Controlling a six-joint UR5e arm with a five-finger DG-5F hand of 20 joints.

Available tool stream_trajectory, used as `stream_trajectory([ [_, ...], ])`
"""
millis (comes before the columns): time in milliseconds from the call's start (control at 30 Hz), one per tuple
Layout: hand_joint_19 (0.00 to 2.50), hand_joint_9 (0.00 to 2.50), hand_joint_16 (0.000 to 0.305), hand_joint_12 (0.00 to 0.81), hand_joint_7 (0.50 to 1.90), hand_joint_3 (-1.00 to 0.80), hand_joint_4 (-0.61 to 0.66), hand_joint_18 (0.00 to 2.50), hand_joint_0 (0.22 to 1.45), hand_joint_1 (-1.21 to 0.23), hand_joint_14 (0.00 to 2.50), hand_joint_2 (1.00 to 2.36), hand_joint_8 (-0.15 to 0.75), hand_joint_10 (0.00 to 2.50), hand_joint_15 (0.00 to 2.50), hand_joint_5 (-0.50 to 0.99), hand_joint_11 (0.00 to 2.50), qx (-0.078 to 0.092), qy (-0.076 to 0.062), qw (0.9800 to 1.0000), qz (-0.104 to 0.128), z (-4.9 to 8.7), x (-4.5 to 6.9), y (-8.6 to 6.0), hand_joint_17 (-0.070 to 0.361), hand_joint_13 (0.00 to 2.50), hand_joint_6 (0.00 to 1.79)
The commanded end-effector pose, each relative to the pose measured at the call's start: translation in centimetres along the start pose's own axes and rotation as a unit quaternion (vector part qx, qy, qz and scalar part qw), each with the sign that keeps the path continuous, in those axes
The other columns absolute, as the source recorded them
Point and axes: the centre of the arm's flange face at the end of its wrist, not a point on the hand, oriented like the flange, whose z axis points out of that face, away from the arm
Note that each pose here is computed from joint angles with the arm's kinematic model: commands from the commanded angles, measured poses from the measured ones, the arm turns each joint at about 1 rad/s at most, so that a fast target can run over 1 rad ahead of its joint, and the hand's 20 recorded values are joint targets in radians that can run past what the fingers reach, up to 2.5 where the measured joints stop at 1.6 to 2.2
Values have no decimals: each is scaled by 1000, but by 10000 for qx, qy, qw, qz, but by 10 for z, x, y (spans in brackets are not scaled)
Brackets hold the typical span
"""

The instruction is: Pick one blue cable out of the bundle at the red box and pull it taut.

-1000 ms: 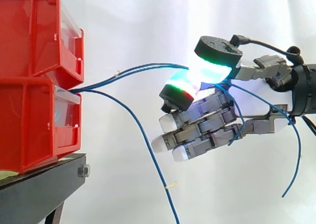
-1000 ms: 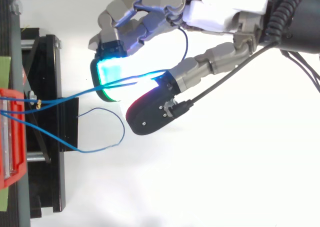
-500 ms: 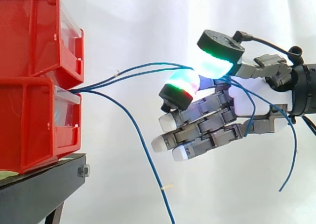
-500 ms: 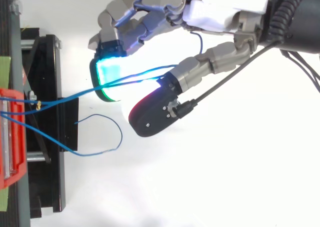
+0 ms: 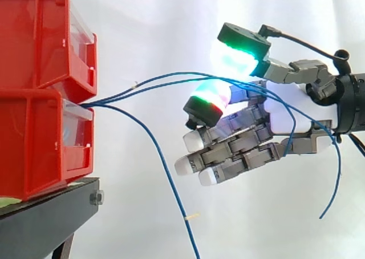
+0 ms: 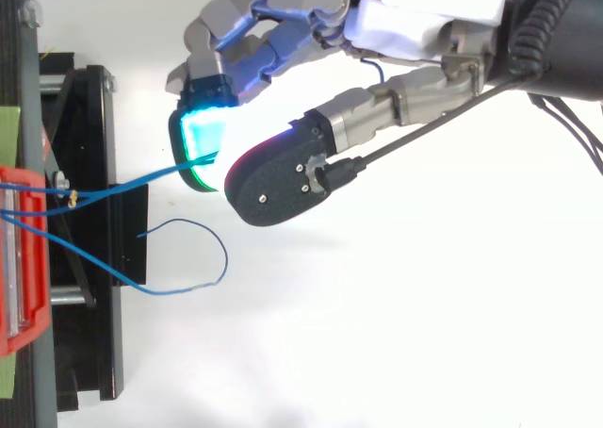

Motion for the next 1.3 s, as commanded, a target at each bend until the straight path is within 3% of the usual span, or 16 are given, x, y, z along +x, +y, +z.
stream_trajectory([
  [0,271,778,57,376,1119,-480,66,323,525,-652,8,1001,257,8,190,-133,329,-1,0,10000,0,0,0,0,129,373,831],
  [167,267,772,56,367,1140,-398,70,315,559,-713,8,1008,256,11,186,-136,341,6,1,10000,-1,0,0,0,125,370,834],
  [733,264,755,58,378,1096,-500,78,332,520,-752,8,1000,259,8,189,-144,339,22,-5,10000,-3,0,-1,-1,130,379,841],
  [1000,250,758,55,362,1197,-306,72,356,625,-837,7,1016,254,9,176,-147,346,14,2,10000,5,0,0,0,123,388,846],
  [1267,230,741,55,364,1134,-272,13,367,650,-868,7,1017,254,8,173,-156,341,6,1,10000,7,0,0,0,123,397,871],
])
